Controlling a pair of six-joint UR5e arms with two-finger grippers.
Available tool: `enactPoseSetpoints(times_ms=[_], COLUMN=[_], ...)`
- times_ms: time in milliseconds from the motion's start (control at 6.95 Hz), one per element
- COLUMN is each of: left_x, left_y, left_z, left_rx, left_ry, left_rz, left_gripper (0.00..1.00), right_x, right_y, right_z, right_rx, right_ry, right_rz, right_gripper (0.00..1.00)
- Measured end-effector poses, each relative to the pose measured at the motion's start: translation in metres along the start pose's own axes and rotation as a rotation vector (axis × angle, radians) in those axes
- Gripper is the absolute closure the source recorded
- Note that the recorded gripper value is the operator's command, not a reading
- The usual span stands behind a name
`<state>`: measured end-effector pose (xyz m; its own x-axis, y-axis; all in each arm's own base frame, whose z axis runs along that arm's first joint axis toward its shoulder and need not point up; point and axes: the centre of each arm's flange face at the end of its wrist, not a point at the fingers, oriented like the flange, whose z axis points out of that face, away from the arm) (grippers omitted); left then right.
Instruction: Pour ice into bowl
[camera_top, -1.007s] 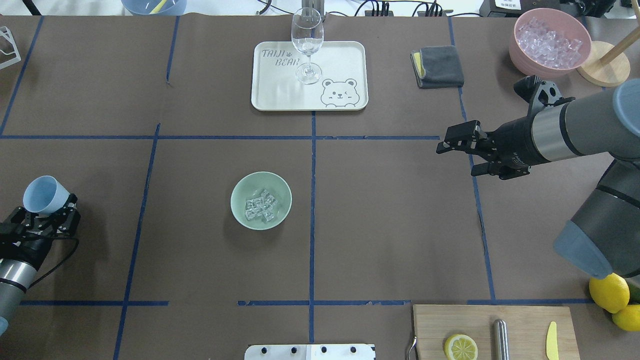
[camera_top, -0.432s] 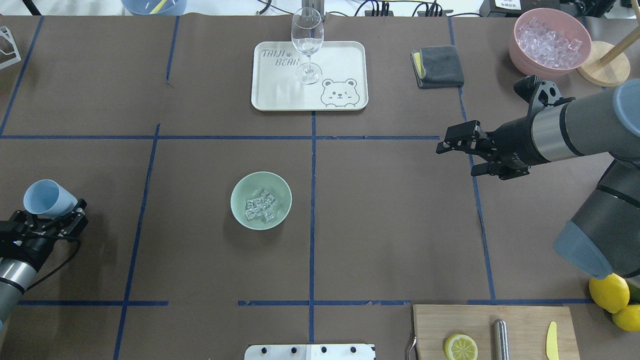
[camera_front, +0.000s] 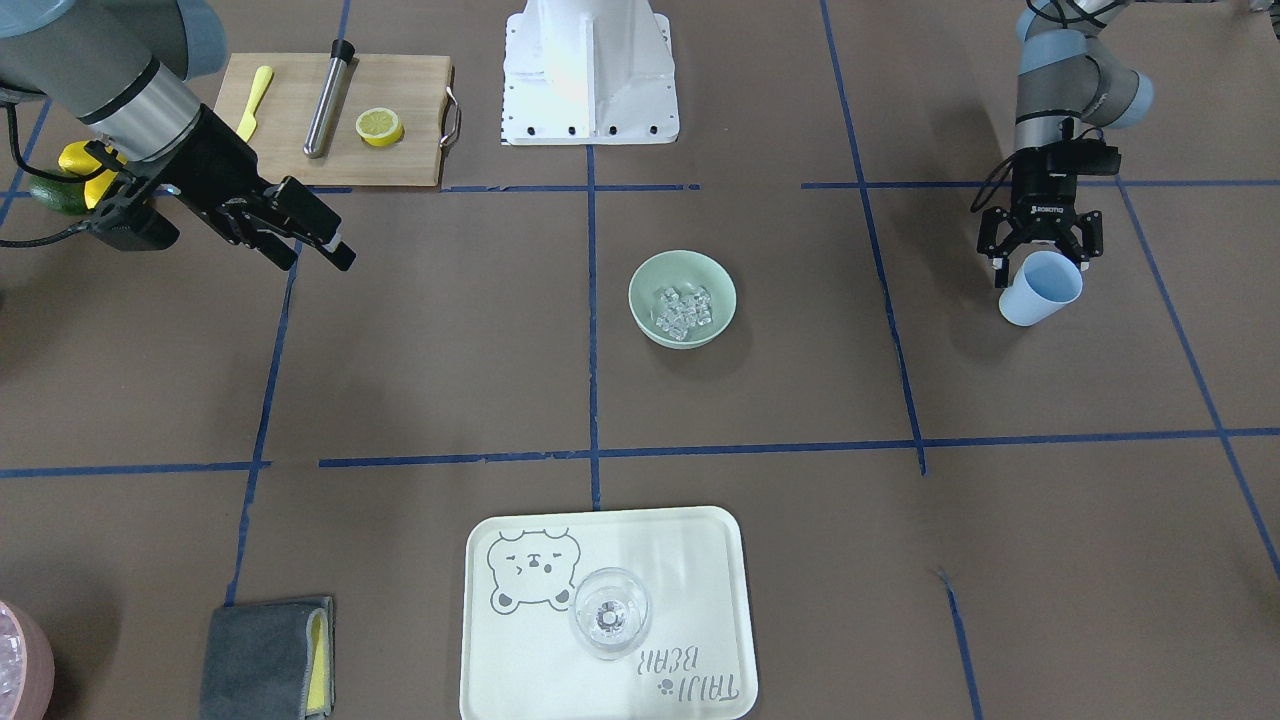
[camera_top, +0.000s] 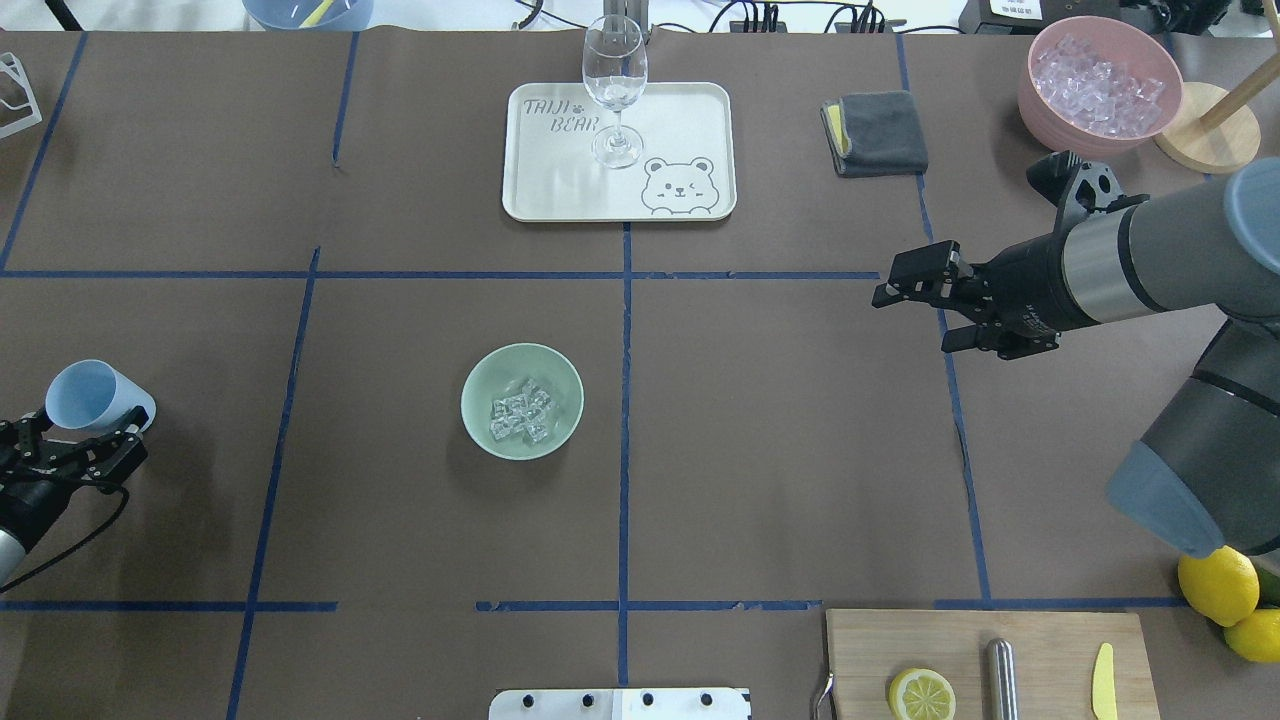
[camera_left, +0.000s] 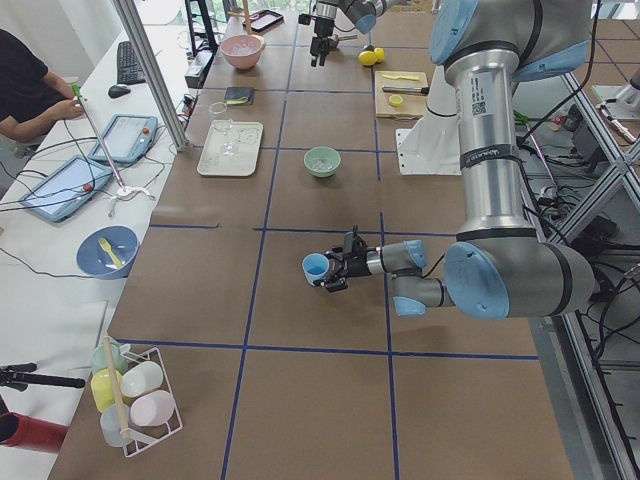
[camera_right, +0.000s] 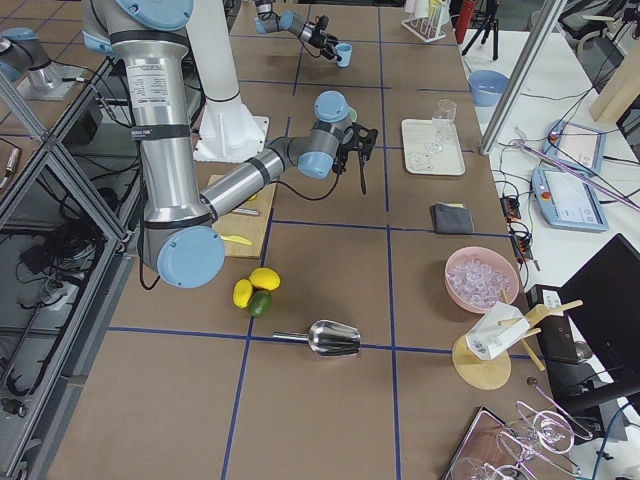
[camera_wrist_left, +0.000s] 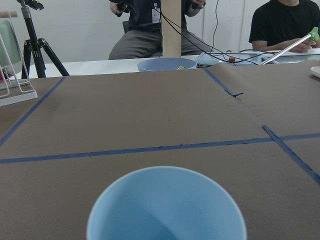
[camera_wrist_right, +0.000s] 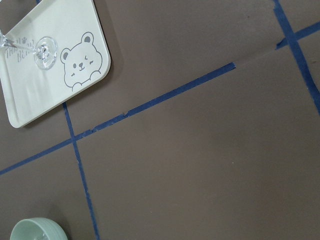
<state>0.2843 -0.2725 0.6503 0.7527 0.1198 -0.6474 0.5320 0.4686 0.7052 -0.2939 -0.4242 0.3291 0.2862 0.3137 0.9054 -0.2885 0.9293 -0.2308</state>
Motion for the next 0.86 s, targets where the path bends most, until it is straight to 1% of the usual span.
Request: enactPoseSetpoints(times_ms=[144,288,432,576,720,863], left_x=[-0.017,-0.03,-0.036,-0.039,-0.046,-0.059], left_y=[-0.002,-0.005,-0.009,-0.011,-0.016,-0.027], left_z=[-0.012,-0.027,-0.042,-0.054,-0.064,-0.068], left_rx=[-0.059,-0.148,-0.251,-0.34,-0.411,-0.451], left_ry=[0.011,0.039,0.082,0.124,0.158,0.173], left_rz=[0.029,0.048,0.056,0.076,0.118,0.165], left_gripper=[0.0,0.0,0.0,0.0,0.0,0.0], right_x=[0.0,0.0,-0.001,-0.003,-0.006,-0.01], right_y=[0.0,-0.001,-0.001,-0.001,0.0,0.003], right_z=[0.001,0.001,0.001,0.001,0.001,0.002], right_rx=[0.0,0.0,0.0,0.0,0.0,0.006], right_ry=[0.001,0.001,0.0,-0.003,-0.007,-0.012], right_rz=[0.001,0.0,-0.001,-0.002,-0.003,-0.006], right_gripper=[0.0,0.0,0.0,0.0,0.0,0.0])
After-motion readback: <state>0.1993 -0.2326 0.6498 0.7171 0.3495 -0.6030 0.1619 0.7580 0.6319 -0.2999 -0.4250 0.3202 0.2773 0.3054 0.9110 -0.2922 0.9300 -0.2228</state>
